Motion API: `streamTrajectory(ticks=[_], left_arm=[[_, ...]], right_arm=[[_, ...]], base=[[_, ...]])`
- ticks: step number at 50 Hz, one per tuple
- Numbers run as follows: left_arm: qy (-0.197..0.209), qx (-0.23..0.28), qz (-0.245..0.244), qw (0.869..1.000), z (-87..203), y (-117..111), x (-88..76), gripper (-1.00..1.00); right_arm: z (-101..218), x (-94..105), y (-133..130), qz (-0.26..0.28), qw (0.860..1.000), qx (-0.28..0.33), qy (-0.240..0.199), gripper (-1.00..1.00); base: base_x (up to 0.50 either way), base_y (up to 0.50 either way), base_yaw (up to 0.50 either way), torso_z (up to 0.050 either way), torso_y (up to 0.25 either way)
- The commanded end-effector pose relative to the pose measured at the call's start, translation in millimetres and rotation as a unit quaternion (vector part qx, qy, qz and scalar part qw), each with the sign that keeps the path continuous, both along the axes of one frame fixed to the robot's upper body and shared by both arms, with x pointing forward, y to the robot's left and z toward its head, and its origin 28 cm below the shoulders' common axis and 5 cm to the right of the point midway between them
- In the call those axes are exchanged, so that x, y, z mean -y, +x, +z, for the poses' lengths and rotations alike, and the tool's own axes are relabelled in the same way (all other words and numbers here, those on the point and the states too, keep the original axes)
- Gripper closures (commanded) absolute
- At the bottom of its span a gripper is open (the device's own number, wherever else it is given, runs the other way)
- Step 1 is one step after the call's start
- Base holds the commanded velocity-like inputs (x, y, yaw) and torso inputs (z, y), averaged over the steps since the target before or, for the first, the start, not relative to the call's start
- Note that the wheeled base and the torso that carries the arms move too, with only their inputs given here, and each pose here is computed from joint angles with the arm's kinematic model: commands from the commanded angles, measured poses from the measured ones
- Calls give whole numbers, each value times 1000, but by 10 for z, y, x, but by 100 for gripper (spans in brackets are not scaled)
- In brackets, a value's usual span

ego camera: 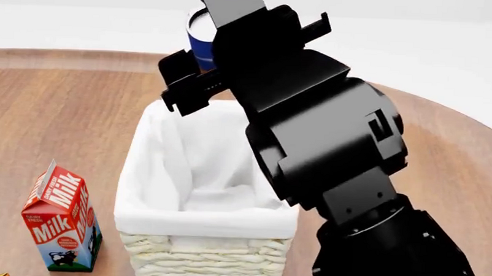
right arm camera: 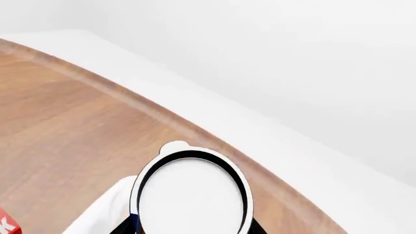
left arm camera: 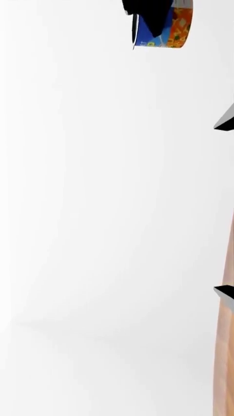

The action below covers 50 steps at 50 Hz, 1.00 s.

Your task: Pick up the alphabet soup, and put it in the basket.

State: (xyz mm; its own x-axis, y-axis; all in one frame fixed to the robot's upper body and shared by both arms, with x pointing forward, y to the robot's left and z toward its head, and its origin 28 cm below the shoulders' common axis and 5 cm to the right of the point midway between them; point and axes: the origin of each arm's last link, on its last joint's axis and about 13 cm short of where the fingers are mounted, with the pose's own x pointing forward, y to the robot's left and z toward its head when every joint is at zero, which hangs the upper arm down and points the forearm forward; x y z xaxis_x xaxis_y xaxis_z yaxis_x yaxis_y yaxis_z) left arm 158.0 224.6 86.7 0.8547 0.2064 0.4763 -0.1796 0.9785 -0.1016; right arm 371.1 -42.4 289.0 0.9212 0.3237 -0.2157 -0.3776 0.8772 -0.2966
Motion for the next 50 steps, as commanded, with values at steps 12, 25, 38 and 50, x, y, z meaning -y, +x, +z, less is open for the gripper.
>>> streamTrajectory(ticks=[12, 25, 38, 50], left_arm=[[9, -2, 1, 1000, -10, 6, 23, -100], [15, 0, 6, 1000, 5, 1, 31, -100], [17, 1, 8, 1000, 1, 9, 30, -100], [11, 5, 1, 1000, 5, 0, 23, -100]], right_arm=[[-35, -110, 48, 1, 998, -54, -18, 100], [-31, -74, 49, -6, 999, -49, -22, 100], [-46, -61, 72, -9, 999, -46, -19, 100], [-65, -79, 74, -6, 999, -48, -20, 100]], base=[[0, 0, 0, 0, 1], [0, 0, 0, 0, 1], [0, 0, 0, 0, 1], [0, 0, 0, 2, -62]])
